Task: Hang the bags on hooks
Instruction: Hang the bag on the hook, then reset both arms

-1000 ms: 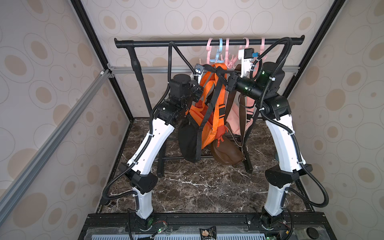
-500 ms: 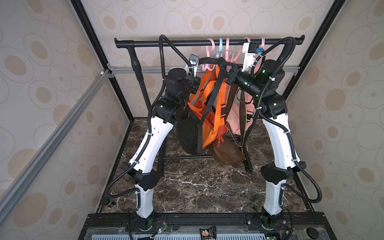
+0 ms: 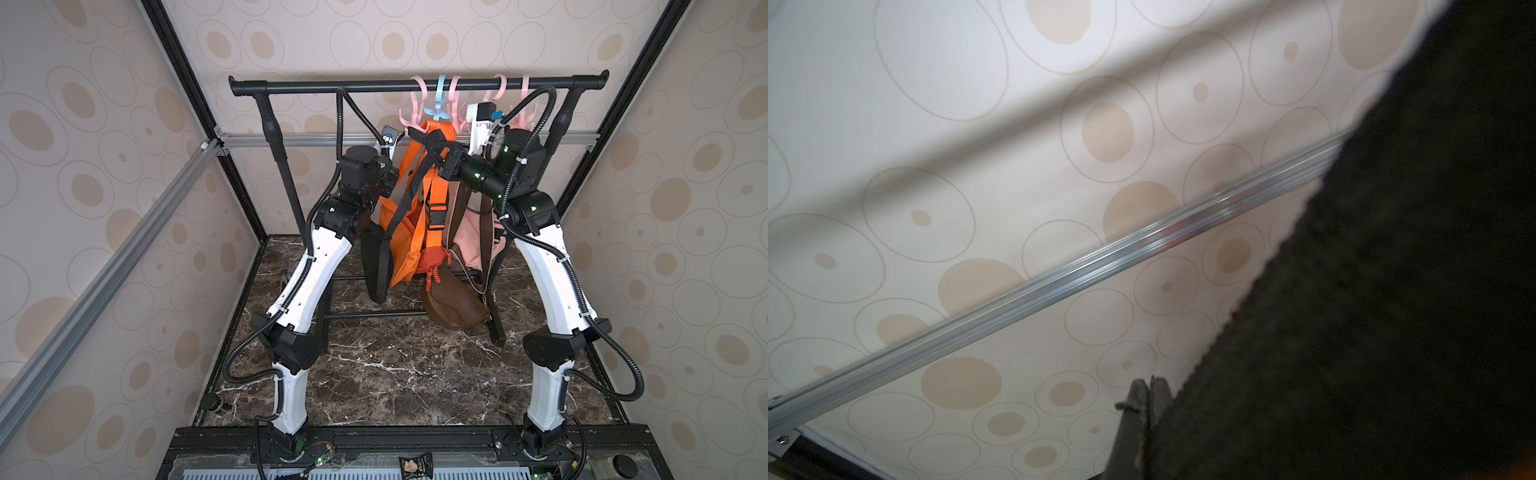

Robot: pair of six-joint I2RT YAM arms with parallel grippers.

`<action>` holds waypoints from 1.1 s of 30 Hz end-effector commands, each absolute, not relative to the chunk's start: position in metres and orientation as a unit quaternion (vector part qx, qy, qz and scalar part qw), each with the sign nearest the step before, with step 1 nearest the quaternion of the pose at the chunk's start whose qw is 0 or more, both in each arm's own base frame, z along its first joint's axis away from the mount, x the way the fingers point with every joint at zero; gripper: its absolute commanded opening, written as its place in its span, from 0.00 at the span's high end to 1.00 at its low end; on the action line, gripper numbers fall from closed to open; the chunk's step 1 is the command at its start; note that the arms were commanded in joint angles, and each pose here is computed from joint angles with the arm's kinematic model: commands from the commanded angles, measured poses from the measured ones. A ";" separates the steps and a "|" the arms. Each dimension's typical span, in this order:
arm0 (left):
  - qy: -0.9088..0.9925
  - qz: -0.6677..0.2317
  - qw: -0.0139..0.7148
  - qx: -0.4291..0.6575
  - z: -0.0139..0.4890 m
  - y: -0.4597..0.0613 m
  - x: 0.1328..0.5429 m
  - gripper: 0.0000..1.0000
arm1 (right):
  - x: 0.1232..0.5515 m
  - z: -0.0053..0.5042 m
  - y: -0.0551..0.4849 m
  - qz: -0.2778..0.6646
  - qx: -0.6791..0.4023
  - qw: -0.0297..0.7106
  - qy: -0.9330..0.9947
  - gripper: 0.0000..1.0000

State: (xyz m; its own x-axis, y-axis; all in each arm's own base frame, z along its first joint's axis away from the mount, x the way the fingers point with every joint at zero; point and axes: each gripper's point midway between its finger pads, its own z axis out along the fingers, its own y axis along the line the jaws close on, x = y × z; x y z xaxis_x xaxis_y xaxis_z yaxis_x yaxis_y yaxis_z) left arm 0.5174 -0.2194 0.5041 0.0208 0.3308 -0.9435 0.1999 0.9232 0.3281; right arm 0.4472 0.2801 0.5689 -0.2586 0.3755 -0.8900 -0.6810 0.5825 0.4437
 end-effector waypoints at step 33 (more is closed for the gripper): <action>0.710 0.009 0.703 0.052 0.448 -0.119 0.381 0.00 | 0.303 0.562 0.184 0.310 -0.091 0.650 0.688 0.01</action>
